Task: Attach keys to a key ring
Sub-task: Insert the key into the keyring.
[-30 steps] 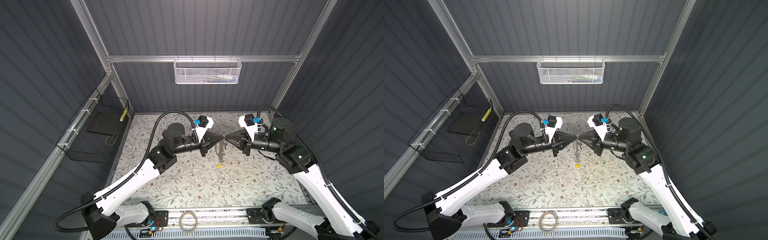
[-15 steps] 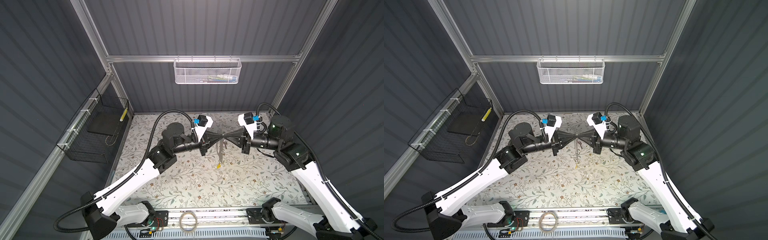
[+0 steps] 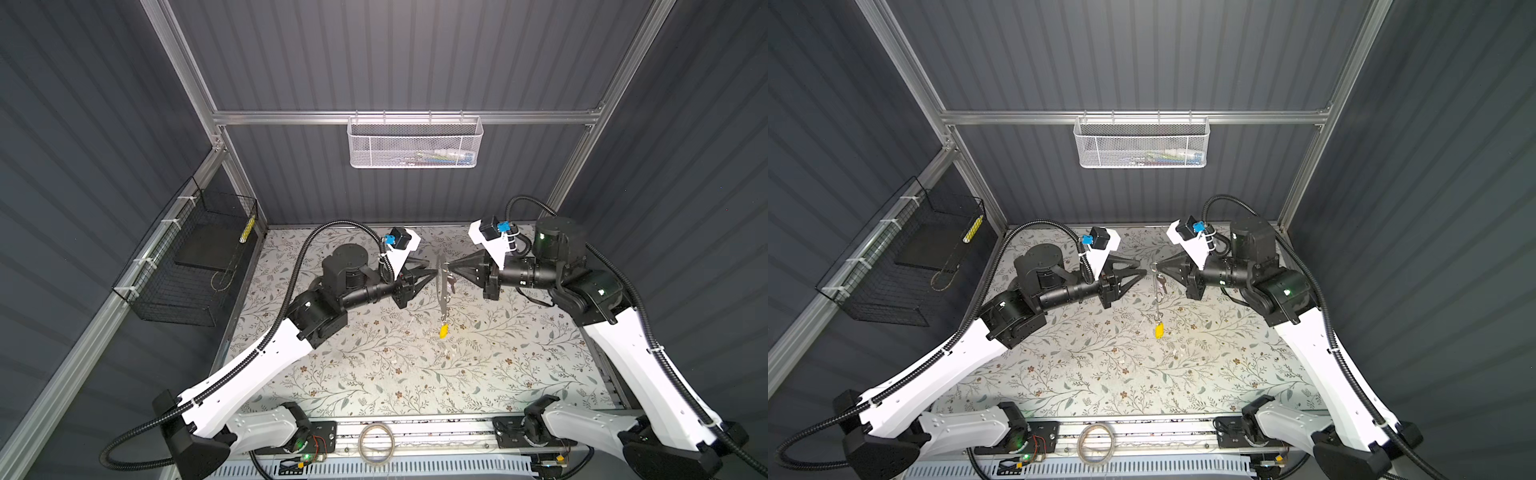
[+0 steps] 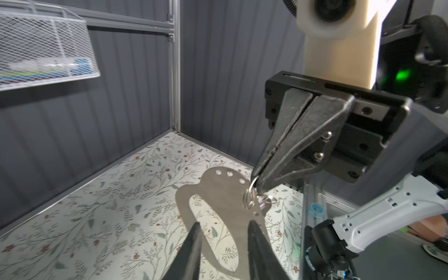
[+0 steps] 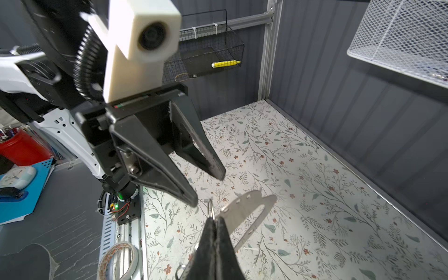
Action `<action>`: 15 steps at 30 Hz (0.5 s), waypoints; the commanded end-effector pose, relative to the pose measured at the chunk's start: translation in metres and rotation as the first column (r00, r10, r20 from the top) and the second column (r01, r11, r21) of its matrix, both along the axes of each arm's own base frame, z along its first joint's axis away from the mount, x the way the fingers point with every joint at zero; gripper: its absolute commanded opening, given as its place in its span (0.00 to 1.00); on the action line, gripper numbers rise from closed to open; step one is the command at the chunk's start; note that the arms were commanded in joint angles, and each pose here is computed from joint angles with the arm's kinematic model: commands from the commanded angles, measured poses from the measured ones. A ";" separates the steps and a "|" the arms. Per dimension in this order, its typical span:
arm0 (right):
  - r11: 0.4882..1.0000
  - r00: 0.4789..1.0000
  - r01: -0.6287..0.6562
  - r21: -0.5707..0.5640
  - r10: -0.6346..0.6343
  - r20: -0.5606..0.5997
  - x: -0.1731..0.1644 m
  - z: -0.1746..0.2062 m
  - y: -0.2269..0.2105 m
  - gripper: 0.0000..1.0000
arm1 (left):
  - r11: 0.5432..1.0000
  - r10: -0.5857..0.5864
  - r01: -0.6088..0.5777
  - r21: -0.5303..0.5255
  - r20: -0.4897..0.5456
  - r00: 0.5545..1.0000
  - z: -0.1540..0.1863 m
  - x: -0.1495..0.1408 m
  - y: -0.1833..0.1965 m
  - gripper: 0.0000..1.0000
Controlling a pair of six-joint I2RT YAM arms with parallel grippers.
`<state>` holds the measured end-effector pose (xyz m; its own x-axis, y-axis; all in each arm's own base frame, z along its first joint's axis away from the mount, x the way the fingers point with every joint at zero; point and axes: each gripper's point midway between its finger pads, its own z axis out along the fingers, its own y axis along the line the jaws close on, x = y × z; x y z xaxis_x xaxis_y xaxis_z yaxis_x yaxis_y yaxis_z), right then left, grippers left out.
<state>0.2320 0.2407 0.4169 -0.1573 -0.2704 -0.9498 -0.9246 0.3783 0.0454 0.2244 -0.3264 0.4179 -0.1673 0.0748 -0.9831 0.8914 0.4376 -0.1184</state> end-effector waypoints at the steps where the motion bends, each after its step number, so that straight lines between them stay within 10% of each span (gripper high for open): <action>1: 0.983 0.999 0.045 -0.176 -0.046 -0.001 0.008 -0.018 -0.013 0.00 | 0.979 0.149 -0.154 0.136 0.045 0.988 0.014 0.011 0.031 0.33; 15: 0.958 0.989 -0.100 -0.269 0.125 0.078 -0.006 0.003 -0.010 0.00 | 0.955 -0.108 0.083 0.284 0.074 0.991 0.022 -0.010 0.004 0.23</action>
<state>0.2436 0.2287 0.4130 -0.0736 -0.5292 -0.8453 -0.9353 0.3309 -0.1257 0.2299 -0.3193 0.4371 -0.0983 0.3234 -0.9411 0.8943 0.4436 0.0591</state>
